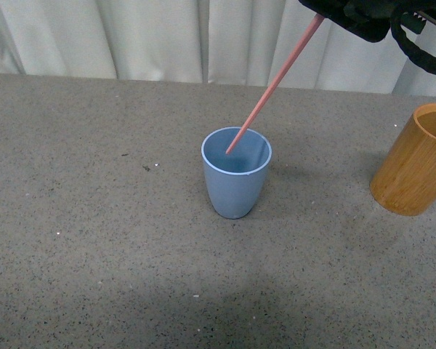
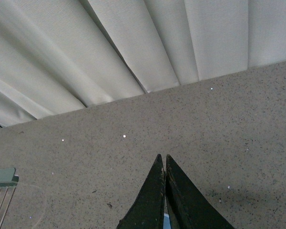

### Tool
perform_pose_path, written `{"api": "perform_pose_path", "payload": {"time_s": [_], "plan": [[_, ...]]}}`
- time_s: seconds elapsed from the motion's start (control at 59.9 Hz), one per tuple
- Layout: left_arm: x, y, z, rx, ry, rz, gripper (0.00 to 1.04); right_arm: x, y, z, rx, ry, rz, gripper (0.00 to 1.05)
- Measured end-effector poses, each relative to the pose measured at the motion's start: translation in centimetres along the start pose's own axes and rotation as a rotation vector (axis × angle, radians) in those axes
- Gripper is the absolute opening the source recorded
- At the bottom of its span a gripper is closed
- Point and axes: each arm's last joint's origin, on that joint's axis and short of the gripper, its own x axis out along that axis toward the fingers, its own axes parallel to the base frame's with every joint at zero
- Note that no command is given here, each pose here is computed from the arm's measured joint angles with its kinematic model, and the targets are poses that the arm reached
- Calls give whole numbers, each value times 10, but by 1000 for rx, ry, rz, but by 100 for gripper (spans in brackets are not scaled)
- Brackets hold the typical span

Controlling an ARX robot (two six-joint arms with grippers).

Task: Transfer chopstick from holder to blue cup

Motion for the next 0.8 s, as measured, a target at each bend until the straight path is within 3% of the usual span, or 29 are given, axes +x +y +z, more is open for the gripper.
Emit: {"api": "perform_pose_path", "payload": {"time_s": [0.084, 0.217, 0.468, 0.535, 0.601, 0.685, 0.802], "plan": [[0, 0, 0, 0, 0, 0, 98, 1, 0, -1, 0, 10, 7, 1], [0, 0, 0, 0, 0, 0, 98, 1, 0, -2, 4, 18, 6, 32], [0, 0, 0, 0, 0, 0, 98, -6, -6, 4, 6, -32, -35, 73], [0, 0, 0, 0, 0, -2, 98, -24, -24, 5, -130, -292, -89, 59], [0, 0, 0, 0, 0, 0, 98, -61, -53, 5, -265, -405, -98, 45], [0, 0, 0, 0, 0, 0, 98, -103, -87, -1, -346, -420, -111, 31], [0, 0, 0, 0, 0, 0, 98, -155, -137, -32, -385, -335, -143, 11]]}}
